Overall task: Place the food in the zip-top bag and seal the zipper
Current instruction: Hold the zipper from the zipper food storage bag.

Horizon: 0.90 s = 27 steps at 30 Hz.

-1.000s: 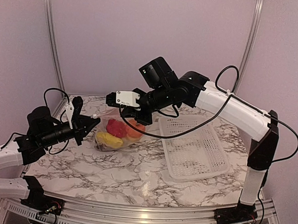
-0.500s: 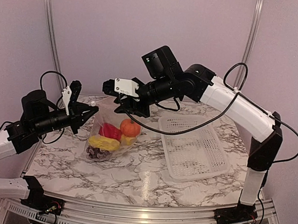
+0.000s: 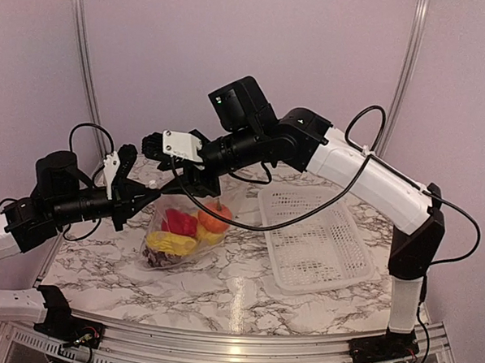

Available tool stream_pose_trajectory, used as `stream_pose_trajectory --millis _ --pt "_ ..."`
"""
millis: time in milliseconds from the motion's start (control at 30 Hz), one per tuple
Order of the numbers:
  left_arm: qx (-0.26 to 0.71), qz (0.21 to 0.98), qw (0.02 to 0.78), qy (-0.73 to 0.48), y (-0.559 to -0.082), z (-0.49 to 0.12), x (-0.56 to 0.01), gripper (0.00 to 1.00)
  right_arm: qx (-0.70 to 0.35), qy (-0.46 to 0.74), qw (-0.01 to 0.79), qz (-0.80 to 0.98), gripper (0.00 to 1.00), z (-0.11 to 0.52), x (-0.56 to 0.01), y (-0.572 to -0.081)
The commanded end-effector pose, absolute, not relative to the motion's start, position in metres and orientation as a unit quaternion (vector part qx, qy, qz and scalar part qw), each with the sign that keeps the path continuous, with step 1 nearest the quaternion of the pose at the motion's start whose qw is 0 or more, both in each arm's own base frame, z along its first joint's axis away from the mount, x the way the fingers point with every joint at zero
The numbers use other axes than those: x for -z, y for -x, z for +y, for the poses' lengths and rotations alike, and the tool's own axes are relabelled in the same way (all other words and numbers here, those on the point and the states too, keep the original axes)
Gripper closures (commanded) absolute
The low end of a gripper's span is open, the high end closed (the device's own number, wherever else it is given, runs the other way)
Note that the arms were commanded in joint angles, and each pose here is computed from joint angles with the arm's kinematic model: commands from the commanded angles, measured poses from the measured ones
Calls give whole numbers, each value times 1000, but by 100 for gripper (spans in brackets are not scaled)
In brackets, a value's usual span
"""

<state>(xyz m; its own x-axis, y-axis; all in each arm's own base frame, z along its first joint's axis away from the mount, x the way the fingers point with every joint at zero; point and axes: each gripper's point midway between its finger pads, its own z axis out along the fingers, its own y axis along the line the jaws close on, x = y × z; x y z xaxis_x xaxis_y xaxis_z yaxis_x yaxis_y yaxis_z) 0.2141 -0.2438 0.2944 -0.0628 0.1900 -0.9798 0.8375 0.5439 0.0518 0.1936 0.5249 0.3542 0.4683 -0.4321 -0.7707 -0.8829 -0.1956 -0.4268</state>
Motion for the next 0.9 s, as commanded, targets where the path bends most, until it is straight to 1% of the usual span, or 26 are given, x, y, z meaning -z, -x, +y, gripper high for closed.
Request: stream_pose_trajectory --millis 0,233,500,667,867 --pt "274 664 581 -383 -208 -237 -305 100 -276 740 435 431 55 537 -349 -177" --pt "264 664 582 -389 -205 -234 -303 100 -285 739 434 429 58 547 -346 -171" --pt "256 659 584 -399 -201 -234 -299 100 -271 729 447 441 60 554 -344 -180" --pt "254 654 587 -404 -199 -235 -299 100 -272 725 448 446 64 558 -341 -182" --pt "246 656 586 -407 -200 -235 -295 100 -268 723 453 448 78 559 -342 -185"
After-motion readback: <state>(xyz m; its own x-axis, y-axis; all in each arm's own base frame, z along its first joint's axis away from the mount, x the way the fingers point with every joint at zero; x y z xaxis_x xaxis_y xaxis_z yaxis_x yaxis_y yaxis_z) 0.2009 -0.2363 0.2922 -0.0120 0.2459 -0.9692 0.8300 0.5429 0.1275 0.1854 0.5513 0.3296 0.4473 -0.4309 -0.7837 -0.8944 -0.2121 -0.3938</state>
